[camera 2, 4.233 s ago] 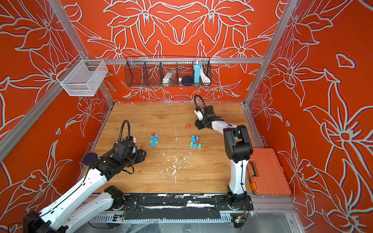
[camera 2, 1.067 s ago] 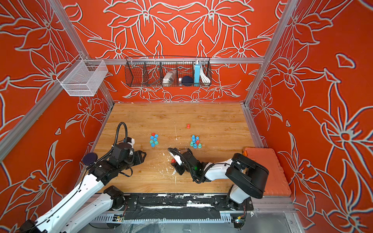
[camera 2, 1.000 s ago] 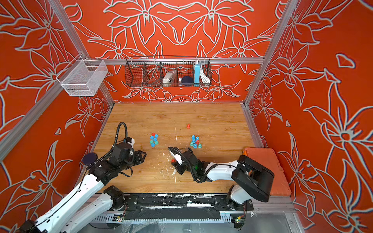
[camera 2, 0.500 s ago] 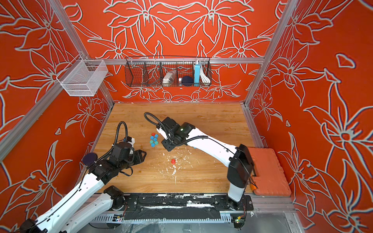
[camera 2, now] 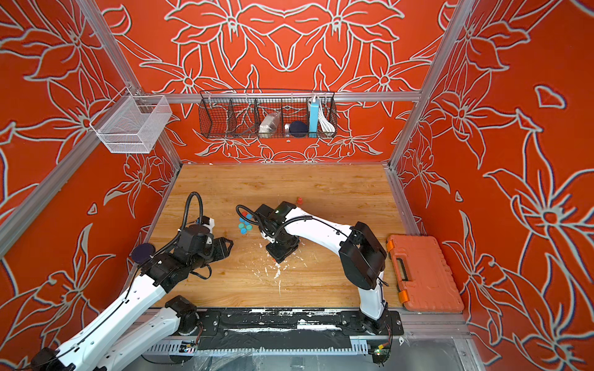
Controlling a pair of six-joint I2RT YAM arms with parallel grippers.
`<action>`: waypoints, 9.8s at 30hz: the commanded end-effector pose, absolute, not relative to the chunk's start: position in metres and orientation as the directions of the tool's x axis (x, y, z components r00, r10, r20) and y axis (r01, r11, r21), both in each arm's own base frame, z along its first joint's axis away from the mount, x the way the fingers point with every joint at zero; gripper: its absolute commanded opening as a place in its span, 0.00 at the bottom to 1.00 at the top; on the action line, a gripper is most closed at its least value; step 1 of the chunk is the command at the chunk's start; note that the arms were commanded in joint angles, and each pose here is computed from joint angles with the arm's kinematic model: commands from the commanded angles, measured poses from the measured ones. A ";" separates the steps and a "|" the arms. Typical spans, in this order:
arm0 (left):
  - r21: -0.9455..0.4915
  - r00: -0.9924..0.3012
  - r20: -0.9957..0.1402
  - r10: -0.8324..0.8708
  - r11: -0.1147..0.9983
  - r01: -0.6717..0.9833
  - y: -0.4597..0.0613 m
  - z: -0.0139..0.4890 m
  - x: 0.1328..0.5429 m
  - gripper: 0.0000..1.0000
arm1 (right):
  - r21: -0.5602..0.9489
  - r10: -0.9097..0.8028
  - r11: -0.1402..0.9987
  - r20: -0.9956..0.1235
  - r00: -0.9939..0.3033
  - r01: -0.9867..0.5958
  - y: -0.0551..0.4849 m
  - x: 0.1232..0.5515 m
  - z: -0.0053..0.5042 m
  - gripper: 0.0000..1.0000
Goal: Close the stamp cap
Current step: Pick up the stamp from the center of the board, then place the stamp at the center of the board, then move the cover to the center of the board, then pick up the stamp from the center of the board.
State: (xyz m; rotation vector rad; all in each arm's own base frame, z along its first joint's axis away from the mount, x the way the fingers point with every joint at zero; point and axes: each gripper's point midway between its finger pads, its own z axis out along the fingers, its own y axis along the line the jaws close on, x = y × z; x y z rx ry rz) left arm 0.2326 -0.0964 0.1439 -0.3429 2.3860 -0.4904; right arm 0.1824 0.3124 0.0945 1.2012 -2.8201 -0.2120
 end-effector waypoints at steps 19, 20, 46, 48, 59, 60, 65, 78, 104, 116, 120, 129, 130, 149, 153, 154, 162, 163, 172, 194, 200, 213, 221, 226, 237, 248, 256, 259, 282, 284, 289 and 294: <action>-0.418 -0.731 -0.574 -0.369 0.900 -0.126 -0.091 0.150 0.233 0.47 | 0.106 -0.654 0.752 -0.014 -0.757 -0.651 0.334 0.209 0.055 0.47; -0.417 -0.732 -0.574 -0.368 0.900 -0.126 -0.091 0.149 0.233 0.47 | 0.102 -0.653 0.753 -0.011 -0.758 -0.650 0.334 0.209 0.053 0.47; -0.411 -0.738 -0.568 -0.365 0.902 -0.130 -0.091 0.145 0.233 0.47 | 0.079 -0.660 0.747 -0.025 -0.751 -0.660 0.338 0.217 0.043 0.22; -0.412 -0.738 -0.568 -0.364 0.902 -0.128 -0.092 0.145 0.234 0.47 | 0.075 -0.662 0.746 -0.029 -0.749 -0.662 0.337 0.218 0.045 0.20; -0.415 -0.736 -0.568 -0.369 0.900 -0.130 -0.091 0.145 0.235 0.47 | -0.022 -0.580 0.811 -0.161 -0.798 -0.585 0.282 0.322 0.144 0.14; -0.416 -0.736 -0.567 -0.369 0.900 -0.130 -0.092 0.145 0.235 0.47 | -0.045 -0.575 0.816 -0.164 -0.802 -0.576 0.273 0.339 0.153 0.13; -0.419 -0.736 -0.566 -0.371 0.899 -0.130 -0.093 0.147 0.237 0.47 | -0.081 -0.387 0.922 -0.168 -0.907 -0.378 0.208 0.410 0.161 0.09; -0.409 -0.742 -0.560 -0.368 0.902 -0.138 -0.093 0.144 0.239 0.47 | -0.043 -0.268 0.963 -0.097 -0.958 -0.265 0.193 0.461 0.101 0.09; -0.400 -0.741 -0.567 -0.361 0.906 -0.135 -0.094 0.148 0.244 0.47 | -0.029 -0.241 0.970 -0.096 -0.966 -0.240 0.194 0.484 0.055 0.21; -0.399 -0.743 -0.575 -0.344 0.910 -0.113 -0.102 0.158 0.259 0.48 | -0.010 -0.236 0.972 -0.149 -0.960 -0.237 0.194 0.480 0.095 0.49; -0.396 -0.748 -0.572 -0.338 0.912 -0.109 -0.109 0.160 0.272 0.48 | -0.010 -0.234 0.972 -0.178 -0.956 -0.236 0.187 0.467 0.135 0.52; -0.363 -0.850 -0.450 -0.275 0.926 -0.107 -0.140 0.132 0.357 0.47 | -0.015 -0.191 0.980 -0.336 -0.922 -0.197 0.161 0.423 0.212 0.54; -0.357 -0.863 -0.424 -0.275 0.926 -0.120 -0.141 0.126 0.369 0.46 | -0.006 -0.189 0.980 -0.336 -0.923 -0.198 0.161 0.418 0.213 0.54; -0.298 -0.893 -0.303 -0.332 0.923 -0.242 -0.122 0.076 0.453 0.44 | 0.053 -0.189 0.976 -0.285 -0.940 -0.213 0.163 0.396 0.193 0.52; -0.286 -0.892 -0.271 -0.362 0.915 -0.285 -0.118 0.069 0.449 0.44 | 0.060 -0.187 0.976 -0.276 -0.943 -0.211 0.163 0.396 0.189 0.52; -0.281 -0.891 -0.258 -0.373 0.912 -0.300 -0.117 0.066 0.448 0.44 | 0.060 -0.187 0.976 -0.276 -0.943 -0.211 0.163 0.396 0.188 0.52; -0.251 -0.888 -0.234 -0.395 0.907 -0.337 -0.111 0.054 0.443 0.44 | 0.068 -0.184 0.976 -0.268 -0.946 -0.209 0.162 0.397 0.183 0.52; -0.250 -0.888 -0.230 -0.398 0.906 -0.341 -0.110 0.052 0.444 0.44 | 0.069 -0.183 0.976 -0.267 -0.946 -0.208 0.162 0.397 0.183 0.52; -0.239 -0.892 -0.210 -0.401 0.905 -0.351 -0.105 0.038 0.447 0.44 | 0.069 -0.184 0.975 -0.268 -0.946 -0.209 0.161 0.397 0.182 0.52; -0.246 -0.924 -0.156 -0.349 0.920 -0.305 -0.143 0.016 0.449 0.44 | 0.066 -0.188 0.974 -0.278 -0.942 -0.214 0.151 0.395 0.191 0.52; -0.256 -0.946 -0.158 -0.282 0.937 -0.237 -0.189 0.018 0.461 0.44 | 0.064 -0.180 0.976 -0.290 -0.940 -0.206 0.140 0.386 0.194 0.51; -0.271 -0.977 -0.143 -0.156 0.956 -0.113 -0.282 0.037 0.399 0.43 | 0.093 -0.171 0.974 -0.291 -0.941 -0.206 0.137 0.368 0.192 0.51; -0.273 -0.975 -0.173 -0.139 0.958 -0.088 -0.284 0.058 0.401 0.43 | 0.106 -0.170 0.972 -0.286 -0.943 -0.207 0.139 0.366 0.189 0.50; -0.299 -0.976 -0.179 -0.124 0.952 -0.067 -0.294 0.072 0.398 0.43 | 0.103 -0.179 0.973 -0.230 -0.957 -0.206 0.138 0.360 0.171 0.51; -0.316 -0.969 -0.215 -0.121 0.947 -0.048 -0.285 0.100 0.386 0.44 | 0.115 -0.219 0.965 -0.157 -0.963 -0.238 0.162 0.351 0.129 0.45; -0.325 -0.958 -0.233 -0.170 0.942 -0.088 -0.256 0.114 0.382 0.44 | 0.118 -0.216 0.967 -0.102 -0.971 -0.227 0.174 0.349 0.089 0.38; -0.324 -0.954 -0.228 -0.195 0.939 -0.115 -0.241 0.112 0.380 0.44 | 0.131 -0.213 0.966 -0.075 -0.974 -0.222 0.178 0.344 0.075 0.37; -0.321 -0.953 -0.227 -0.202 0.939 -0.122 -0.237 0.111 0.380 0.44 | 0.134 -0.213 0.966 -0.069 -0.975 -0.221 0.181 0.344 0.071 0.36; -0.311 -0.948 -0.225 -0.227 0.938 -0.151 -0.221 0.109 0.379 0.44 | 0.114 -0.217 0.969 -0.024 -0.976 -0.218 0.182 0.344 0.045 0.31; -0.312 -0.947 -0.226 -0.228 0.938 -0.152 -0.220 0.110 0.380 0.44 | 0.115 -0.217 0.969 -0.024 -0.976 -0.218 0.182 0.345 0.044 0.30; -0.313 -0.946 -0.227 -0.231 0.937 -0.153 -0.219 0.110 0.380 0.44 | 0.112 -0.220 0.969 -0.020 -0.975 -0.220 0.182 0.345 0.043 0.24; -0.311 -0.946 -0.226 -0.234 0.937 -0.157 -0.217 0.110 0.381 0.44 | 0.113 -0.224 0.968 -0.025 -0.974 -0.226 0.183 0.344 0.047 0.17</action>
